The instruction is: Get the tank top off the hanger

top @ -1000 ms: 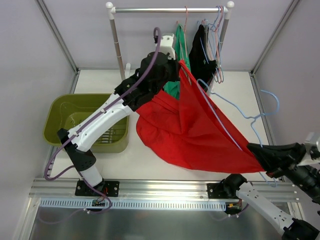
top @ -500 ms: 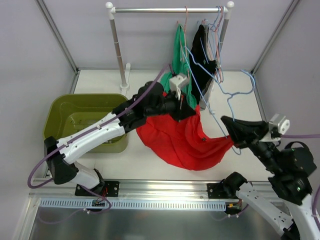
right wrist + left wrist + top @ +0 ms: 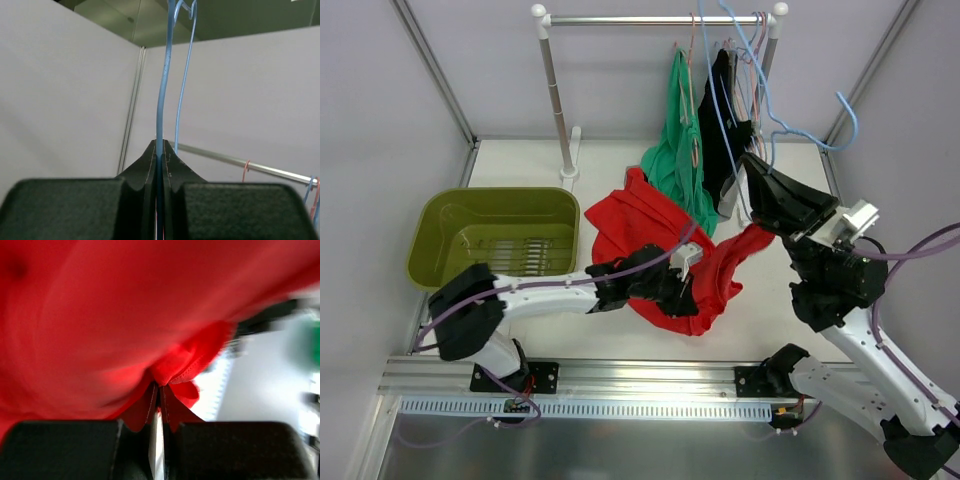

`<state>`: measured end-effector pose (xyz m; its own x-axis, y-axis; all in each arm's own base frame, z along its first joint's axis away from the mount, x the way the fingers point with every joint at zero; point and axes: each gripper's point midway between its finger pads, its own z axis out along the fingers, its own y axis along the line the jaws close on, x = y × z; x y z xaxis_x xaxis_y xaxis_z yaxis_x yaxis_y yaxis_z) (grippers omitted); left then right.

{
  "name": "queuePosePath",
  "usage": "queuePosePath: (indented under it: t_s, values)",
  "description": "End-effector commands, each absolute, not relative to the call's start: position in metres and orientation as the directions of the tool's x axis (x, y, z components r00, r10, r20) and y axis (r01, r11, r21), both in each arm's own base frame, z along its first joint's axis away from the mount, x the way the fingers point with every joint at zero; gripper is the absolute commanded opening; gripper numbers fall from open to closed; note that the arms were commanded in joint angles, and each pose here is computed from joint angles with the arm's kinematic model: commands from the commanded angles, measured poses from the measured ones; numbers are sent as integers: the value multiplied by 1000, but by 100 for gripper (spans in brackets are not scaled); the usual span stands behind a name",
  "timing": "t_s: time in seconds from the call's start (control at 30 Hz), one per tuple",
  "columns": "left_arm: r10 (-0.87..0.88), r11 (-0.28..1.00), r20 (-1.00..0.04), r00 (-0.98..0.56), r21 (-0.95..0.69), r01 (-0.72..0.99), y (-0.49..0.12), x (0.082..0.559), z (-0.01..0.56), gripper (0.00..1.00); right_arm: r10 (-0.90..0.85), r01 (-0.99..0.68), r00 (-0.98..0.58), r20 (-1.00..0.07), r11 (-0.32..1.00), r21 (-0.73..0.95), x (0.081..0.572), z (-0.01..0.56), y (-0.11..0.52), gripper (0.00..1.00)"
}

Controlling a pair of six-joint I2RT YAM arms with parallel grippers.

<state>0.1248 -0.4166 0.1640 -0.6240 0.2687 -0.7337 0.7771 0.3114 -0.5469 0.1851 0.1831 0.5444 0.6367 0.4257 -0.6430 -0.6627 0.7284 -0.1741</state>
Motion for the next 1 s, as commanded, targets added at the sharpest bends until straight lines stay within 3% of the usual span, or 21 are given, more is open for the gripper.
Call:
queuePosePath:
  t_s: [0.0,0.17,0.2,0.37,0.4,0.47,0.5,0.53,0.6,0.8,0.97]
  values:
    - [253,511,-663,-704,-527,679,-408,144,99,0,490,-561,809,-325,809,-177,128,618,128,0]
    - [226,651,-639,-736,-463,602,-388,151,69,0,389,-507,785,-482,850,-139,160,608,130,0]
    - [228,684,-635,-738,-435,585,-380,154,65,0,345,-527,722,-600,836,-154,176,588,144,0]
    - [191,789,-698,-690,-309,531,-341,172,104,0,293,-625,370,-882,780,-2,214,537,172,0]
    - [211,813,-696,-687,-264,518,-328,173,109,7,339,-614,310,-888,785,86,215,549,165,0]
    - [172,849,-747,-642,-218,482,-306,184,140,24,241,-590,145,-960,800,112,240,513,183,0]
    - [157,860,-762,-628,-208,467,-299,186,154,50,261,-593,119,-958,793,142,240,525,184,0]
    - [151,870,-770,-620,-193,453,-283,184,167,64,247,-591,87,-965,793,150,246,519,190,0]
    - [128,883,-796,-591,-180,434,-268,185,188,76,226,-558,7,-974,809,184,264,499,201,0]
    - [70,856,-835,-545,-230,462,-230,167,236,99,184,-508,-130,-974,831,225,294,467,231,0]
    - [83,783,-864,-496,-252,569,-212,145,267,99,124,-482,-121,-985,860,167,334,471,258,0]
